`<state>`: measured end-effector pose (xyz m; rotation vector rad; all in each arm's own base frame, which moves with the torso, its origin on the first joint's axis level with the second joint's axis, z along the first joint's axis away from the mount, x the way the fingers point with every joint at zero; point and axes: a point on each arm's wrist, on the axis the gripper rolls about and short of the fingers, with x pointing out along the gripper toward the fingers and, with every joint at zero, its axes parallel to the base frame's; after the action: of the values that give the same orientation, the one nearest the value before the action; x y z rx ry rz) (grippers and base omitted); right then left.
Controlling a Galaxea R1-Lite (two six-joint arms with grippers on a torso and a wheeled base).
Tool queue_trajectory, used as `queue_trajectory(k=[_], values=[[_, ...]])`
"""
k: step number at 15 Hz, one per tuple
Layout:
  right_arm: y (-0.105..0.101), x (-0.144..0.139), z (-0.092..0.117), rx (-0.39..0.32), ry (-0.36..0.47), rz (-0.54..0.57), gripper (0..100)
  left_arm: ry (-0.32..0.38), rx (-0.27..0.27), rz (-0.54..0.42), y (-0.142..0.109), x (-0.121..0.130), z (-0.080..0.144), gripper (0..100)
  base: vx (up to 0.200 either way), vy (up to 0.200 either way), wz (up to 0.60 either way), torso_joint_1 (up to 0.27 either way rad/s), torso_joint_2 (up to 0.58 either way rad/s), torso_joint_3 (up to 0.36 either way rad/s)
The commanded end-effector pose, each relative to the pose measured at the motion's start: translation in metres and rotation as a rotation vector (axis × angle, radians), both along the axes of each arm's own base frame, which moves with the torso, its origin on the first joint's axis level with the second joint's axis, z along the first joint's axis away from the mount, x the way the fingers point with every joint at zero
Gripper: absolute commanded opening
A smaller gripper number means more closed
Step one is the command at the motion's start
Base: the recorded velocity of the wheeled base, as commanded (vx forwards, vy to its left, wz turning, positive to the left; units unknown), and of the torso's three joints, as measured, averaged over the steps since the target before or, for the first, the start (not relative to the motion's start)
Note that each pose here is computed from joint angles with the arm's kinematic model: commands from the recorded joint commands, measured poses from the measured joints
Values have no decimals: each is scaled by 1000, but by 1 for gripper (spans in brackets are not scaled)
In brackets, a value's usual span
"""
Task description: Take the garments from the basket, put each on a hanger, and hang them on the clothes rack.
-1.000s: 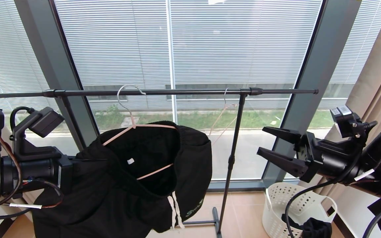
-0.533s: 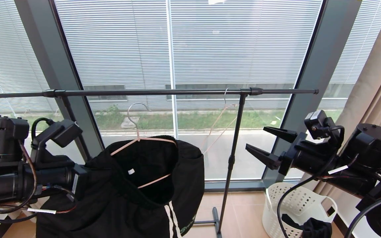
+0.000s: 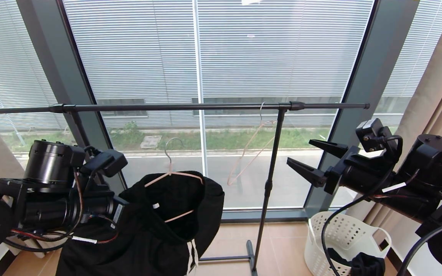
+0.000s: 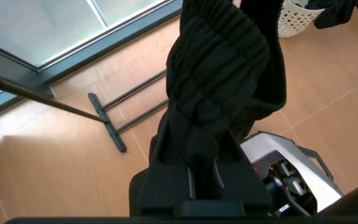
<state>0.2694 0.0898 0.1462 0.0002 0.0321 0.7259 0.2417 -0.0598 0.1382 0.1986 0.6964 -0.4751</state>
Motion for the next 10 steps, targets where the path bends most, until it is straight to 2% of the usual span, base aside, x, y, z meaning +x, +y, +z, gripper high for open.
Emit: queue_trajectory(k=[1, 3, 4, 6, 10], values=[[0, 0, 1, 1, -5, 1, 100, 26, 14, 24, -3, 14, -11, 0, 0, 0, 0, 0, 0, 0], [0, 0, 1, 0, -4, 1, 100, -2, -13, 91, -6, 37, -12, 0, 0, 0, 0, 0, 0, 0], [0, 0, 1, 0, -4, 1, 100, -11, -17, 149, -8, 58, -14, 0, 0, 0, 0, 0, 0, 0], [0, 0, 1, 1, -5, 1, 100, -38, -48, 177, -13, 84, -12, 0, 0, 0, 0, 0, 0, 0], [0, 0, 1, 1, -5, 0, 100, -143, -66, 244, -24, 133, -7, 0, 0, 0, 0, 0, 0, 0]])
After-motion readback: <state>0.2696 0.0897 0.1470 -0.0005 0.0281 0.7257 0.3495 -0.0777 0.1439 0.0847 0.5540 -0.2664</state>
